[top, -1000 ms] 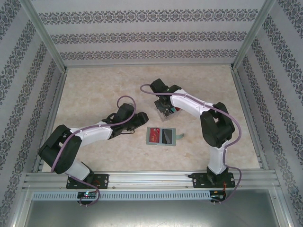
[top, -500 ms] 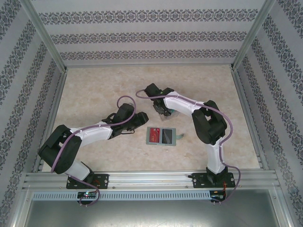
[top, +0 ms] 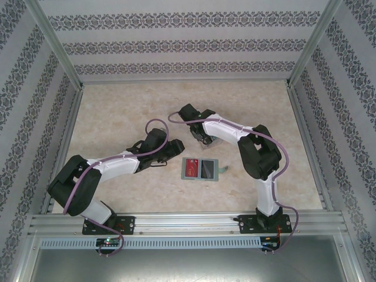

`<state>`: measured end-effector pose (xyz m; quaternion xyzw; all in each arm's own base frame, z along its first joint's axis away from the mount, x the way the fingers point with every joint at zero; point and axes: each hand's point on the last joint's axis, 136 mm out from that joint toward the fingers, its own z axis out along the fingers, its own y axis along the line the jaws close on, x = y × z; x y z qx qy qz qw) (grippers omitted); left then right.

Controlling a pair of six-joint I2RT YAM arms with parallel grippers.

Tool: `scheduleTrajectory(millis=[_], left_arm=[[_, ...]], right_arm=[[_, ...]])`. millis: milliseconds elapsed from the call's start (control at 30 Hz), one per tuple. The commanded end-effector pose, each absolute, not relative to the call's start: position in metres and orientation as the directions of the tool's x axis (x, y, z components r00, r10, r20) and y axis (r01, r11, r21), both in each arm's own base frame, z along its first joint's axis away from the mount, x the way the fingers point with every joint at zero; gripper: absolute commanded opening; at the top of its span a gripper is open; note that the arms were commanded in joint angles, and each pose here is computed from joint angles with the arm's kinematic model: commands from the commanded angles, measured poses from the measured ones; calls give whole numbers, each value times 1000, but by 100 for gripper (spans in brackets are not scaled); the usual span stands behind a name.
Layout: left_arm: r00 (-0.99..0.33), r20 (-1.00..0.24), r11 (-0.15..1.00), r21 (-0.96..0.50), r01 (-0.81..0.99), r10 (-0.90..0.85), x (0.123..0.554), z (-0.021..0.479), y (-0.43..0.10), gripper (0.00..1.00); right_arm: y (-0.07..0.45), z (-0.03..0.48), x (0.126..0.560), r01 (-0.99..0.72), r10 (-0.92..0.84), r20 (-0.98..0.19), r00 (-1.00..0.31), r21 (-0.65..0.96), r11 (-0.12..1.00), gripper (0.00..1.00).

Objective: Put the credit cards into the card holder

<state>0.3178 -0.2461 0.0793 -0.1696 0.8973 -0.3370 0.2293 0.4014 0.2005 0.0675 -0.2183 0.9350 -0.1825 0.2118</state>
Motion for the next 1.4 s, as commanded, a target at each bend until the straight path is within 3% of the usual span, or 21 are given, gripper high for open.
scheduleTrajectory(millis=[0,500,933,1067,1200,1367], left_arm=[[-833,-285,701,-694,-162,-475,322,83,-246,67],[-837,-274,695,-700,-164,-474,322,80,-248,67],[-837,-275,692,-704,-160,-473,323,83,-250,67],[-839,-279,685,-714,-144,-467,325,89,-253,67],[-842,-267,620,-778,-98,-469,329,106,-265,70],[-871,-239,502,-865,-9,-428,336,136,-294,72]], right_arm=[[195,82,402,-315,-488,-341,-803,-453,834,22],[191,90,403,-312,-492,-354,-796,-458,833,8],[206,117,387,-311,-410,-428,-805,-284,907,3],[212,128,377,-290,-326,-460,-826,-149,945,1],[216,149,361,-233,-140,-498,-856,129,964,0],[218,183,346,-145,176,-467,-866,572,807,0]])
